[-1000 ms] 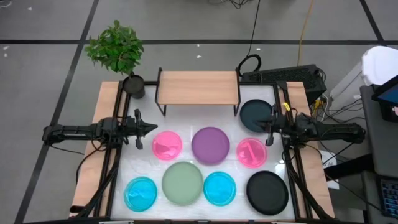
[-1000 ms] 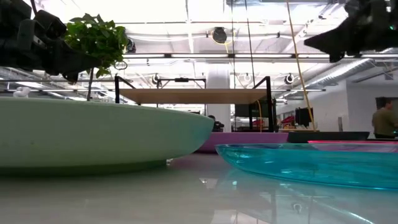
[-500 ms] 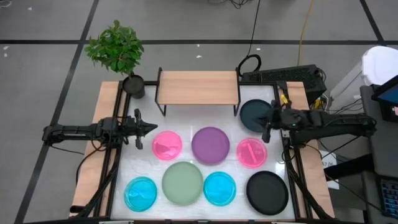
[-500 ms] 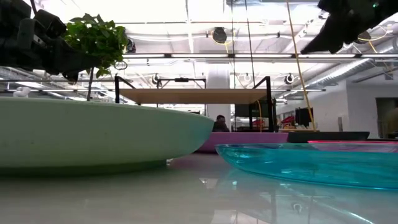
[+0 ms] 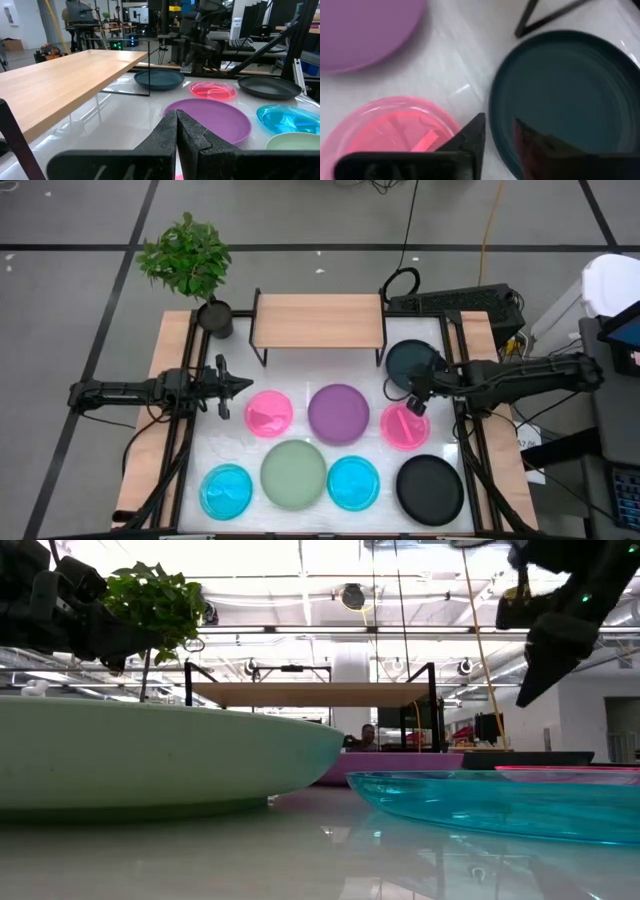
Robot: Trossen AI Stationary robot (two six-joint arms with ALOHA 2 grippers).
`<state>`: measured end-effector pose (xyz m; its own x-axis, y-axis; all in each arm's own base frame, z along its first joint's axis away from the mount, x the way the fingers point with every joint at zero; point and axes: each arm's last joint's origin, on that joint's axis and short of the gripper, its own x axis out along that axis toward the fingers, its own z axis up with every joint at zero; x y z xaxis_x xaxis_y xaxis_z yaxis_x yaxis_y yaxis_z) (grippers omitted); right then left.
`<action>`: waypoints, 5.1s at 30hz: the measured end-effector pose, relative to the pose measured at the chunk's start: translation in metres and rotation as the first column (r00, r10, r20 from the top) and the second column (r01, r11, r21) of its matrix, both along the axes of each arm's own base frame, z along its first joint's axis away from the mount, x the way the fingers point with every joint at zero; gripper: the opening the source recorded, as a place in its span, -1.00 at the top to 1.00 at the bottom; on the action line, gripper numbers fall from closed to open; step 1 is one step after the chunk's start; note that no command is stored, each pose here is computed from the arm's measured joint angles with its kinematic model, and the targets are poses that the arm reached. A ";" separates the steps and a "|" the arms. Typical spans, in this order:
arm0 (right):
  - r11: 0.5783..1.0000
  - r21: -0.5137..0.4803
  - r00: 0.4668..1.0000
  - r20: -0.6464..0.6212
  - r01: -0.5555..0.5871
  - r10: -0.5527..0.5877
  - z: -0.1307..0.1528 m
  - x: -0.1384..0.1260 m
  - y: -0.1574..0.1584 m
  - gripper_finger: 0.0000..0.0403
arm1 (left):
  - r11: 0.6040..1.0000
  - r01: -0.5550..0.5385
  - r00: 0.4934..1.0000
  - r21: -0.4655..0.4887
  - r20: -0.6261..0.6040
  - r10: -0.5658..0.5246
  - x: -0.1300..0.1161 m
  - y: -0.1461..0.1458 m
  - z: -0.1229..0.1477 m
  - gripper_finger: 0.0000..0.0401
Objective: Place and stack plates onto a shelf
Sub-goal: Put the top black plate on the shelf
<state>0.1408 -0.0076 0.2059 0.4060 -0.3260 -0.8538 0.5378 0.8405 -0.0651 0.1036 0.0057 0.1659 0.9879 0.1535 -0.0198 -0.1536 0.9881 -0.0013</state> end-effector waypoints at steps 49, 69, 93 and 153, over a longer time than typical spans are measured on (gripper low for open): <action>1.000 0.018 0.923 -0.385 -0.015 0.020 -0.059 0.036 -0.020 0.95 | 1.000 -0.004 1.000 -0.005 0.000 0.004 0.000 0.000 0.000 0.98; 0.999 -0.046 0.925 -0.380 0.001 -0.018 0.008 0.047 -0.022 0.99 | 1.000 -0.004 1.000 -0.004 0.001 0.004 0.000 0.000 0.000 0.98; 0.985 -0.167 0.943 -0.333 -0.047 -0.011 0.104 0.054 -0.026 1.00 | 1.000 -0.005 1.000 -0.004 0.001 0.005 0.000 0.000 0.000 0.98; 0.756 -0.321 0.813 -0.350 -0.571 0.465 0.134 0.195 -0.051 1.00 | 0.999 -0.006 0.999 -0.031 -0.034 0.005 0.000 0.000 -0.004 0.98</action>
